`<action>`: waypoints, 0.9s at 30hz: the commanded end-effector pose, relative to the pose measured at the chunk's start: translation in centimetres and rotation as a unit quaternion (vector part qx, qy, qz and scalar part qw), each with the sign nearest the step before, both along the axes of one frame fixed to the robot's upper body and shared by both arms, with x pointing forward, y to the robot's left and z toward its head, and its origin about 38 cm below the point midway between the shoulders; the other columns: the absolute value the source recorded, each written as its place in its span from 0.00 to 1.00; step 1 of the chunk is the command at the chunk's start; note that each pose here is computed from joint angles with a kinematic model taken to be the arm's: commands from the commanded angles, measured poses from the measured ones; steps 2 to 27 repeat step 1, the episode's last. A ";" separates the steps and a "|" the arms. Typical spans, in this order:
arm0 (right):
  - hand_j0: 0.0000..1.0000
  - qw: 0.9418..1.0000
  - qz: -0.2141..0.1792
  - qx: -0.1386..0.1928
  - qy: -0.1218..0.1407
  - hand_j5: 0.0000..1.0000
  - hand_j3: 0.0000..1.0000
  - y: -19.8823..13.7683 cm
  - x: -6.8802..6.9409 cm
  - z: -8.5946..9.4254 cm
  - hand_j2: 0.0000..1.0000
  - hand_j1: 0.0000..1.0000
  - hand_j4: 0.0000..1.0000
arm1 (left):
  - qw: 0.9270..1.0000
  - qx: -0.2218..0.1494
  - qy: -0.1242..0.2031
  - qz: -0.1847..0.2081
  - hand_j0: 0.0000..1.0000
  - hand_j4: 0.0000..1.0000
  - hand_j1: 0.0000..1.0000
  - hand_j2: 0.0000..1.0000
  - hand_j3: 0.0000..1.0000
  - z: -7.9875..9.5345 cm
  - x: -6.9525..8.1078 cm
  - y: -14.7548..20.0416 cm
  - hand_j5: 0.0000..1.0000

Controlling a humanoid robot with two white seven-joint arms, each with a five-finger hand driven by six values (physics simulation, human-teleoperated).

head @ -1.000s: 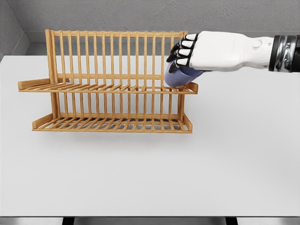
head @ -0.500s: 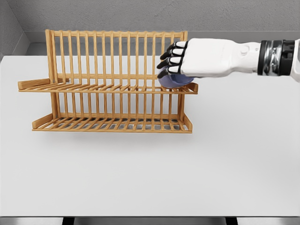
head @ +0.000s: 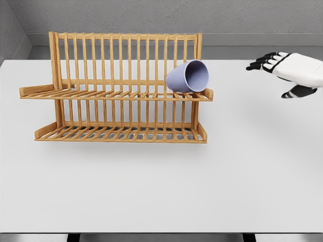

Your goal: Right arm put cup on second shelf

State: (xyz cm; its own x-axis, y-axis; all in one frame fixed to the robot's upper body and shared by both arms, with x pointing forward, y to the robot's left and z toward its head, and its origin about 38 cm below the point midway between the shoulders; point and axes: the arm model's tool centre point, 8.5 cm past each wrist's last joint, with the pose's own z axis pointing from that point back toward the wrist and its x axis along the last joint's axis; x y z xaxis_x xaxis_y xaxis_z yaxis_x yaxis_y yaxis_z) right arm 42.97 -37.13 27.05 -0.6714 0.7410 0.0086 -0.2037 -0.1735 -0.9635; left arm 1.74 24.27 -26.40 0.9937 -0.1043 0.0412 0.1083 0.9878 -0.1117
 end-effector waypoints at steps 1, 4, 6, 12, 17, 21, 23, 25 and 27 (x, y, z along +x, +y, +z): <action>1.00 0.999 -0.019 0.026 -0.009 1.00 1.00 -0.9 0.3 0.4 1.00 1.00 1.00 | 1.000 0.000 0.000 0.000 1.00 1.00 1.00 1.00 1.00 0.0 0.0 0.0 1.00; 1.00 0.999 -0.019 0.026 -0.009 1.00 1.00 -0.9 0.3 0.4 1.00 1.00 1.00 | 1.000 0.000 0.000 0.000 1.00 1.00 1.00 1.00 1.00 0.0 0.0 0.0 1.00; 1.00 0.999 -0.019 0.026 -0.009 1.00 1.00 -0.9 0.3 0.4 1.00 1.00 1.00 | 1.000 0.000 0.000 0.000 1.00 1.00 1.00 1.00 1.00 0.0 0.0 0.0 1.00; 1.00 0.999 -0.019 0.026 -0.009 1.00 1.00 -0.9 0.3 0.4 1.00 1.00 1.00 | 1.000 0.000 0.000 0.000 1.00 1.00 1.00 1.00 1.00 0.0 0.0 0.0 1.00; 1.00 0.999 -0.019 0.026 -0.009 1.00 1.00 -0.9 0.3 0.4 1.00 1.00 1.00 | 1.000 0.000 0.000 0.000 1.00 1.00 1.00 1.00 1.00 0.0 0.0 0.0 1.00; 1.00 0.999 -0.019 0.026 -0.009 1.00 1.00 -0.9 0.3 0.4 1.00 1.00 1.00 | 1.000 0.000 0.000 0.000 1.00 1.00 1.00 1.00 1.00 0.0 0.0 0.0 1.00; 1.00 0.999 -0.019 0.026 -0.009 1.00 1.00 -0.9 0.3 0.4 1.00 1.00 1.00 | 1.000 0.000 0.000 0.000 1.00 1.00 1.00 1.00 1.00 0.0 0.0 0.0 1.00; 1.00 0.999 -0.019 0.026 -0.009 1.00 1.00 -0.9 0.3 0.4 1.00 1.00 1.00 | 1.000 0.000 0.000 0.000 1.00 1.00 1.00 1.00 1.00 0.0 0.0 0.0 1.00; 1.00 0.999 -0.019 0.026 -0.009 1.00 1.00 -0.9 0.3 0.4 1.00 1.00 1.00 | 1.000 0.000 0.000 0.000 1.00 1.00 1.00 1.00 1.00 0.0 0.0 0.0 1.00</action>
